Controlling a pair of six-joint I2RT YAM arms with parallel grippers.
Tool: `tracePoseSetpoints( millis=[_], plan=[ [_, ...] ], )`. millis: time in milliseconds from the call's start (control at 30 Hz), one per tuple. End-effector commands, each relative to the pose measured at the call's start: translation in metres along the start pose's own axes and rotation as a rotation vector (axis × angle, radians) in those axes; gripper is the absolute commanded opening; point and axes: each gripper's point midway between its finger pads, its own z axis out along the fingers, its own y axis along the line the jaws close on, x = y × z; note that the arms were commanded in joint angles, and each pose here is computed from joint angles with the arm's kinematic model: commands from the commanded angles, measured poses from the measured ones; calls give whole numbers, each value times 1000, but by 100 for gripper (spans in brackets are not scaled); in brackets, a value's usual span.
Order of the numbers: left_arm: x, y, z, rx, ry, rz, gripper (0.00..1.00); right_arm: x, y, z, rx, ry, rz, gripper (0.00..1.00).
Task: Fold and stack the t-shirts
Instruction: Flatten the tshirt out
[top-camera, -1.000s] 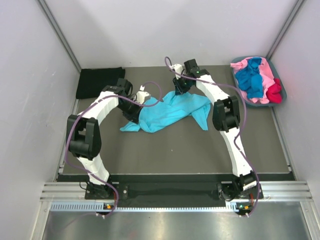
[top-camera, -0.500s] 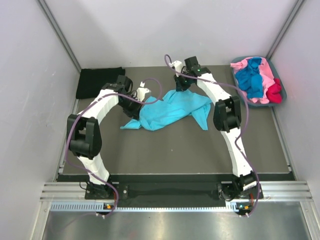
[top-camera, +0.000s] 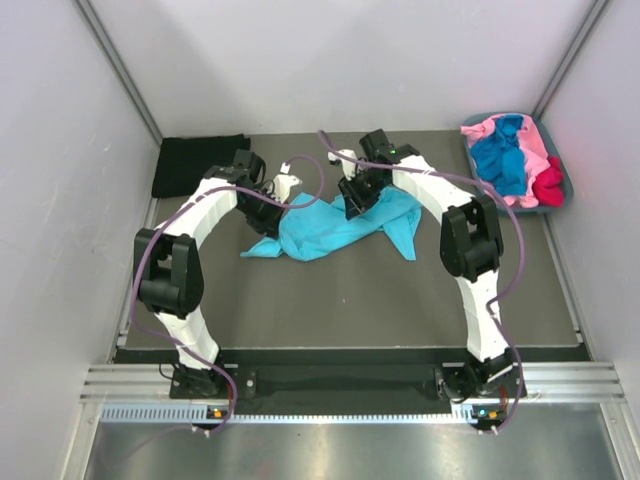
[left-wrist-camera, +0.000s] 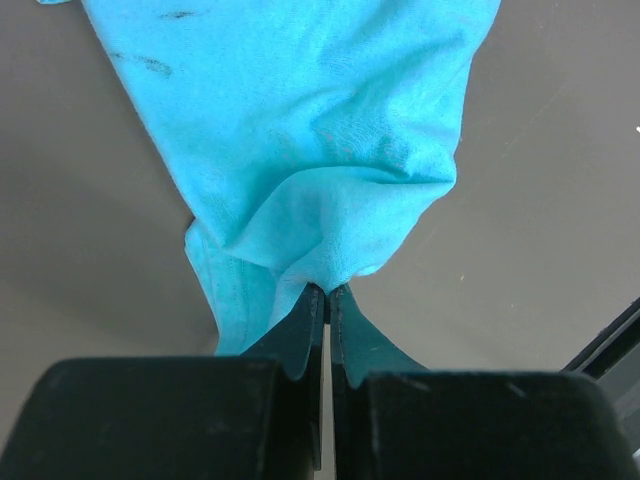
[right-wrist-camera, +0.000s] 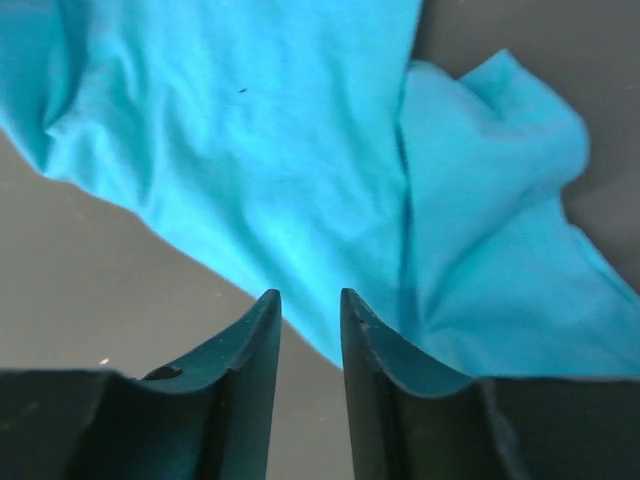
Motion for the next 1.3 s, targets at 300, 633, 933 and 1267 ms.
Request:
tracePoseSetpoints(
  millis=[300,633,933,1267],
  plan=[
    [-28,8,-2,-6,-71,36,0,-107,-87,-69,256,-319,-35,28],
    [-25,9,2,-6,-57,24,0,-50,-108,-55,264,-181,74,16],
    [-26,9,7,11,-58,15,0,-38,-86,-55,124,-173,123,20],
    [-26,7,8,21,-63,9,0,-24,-85,-49,119,-134,145,25]
  ],
)
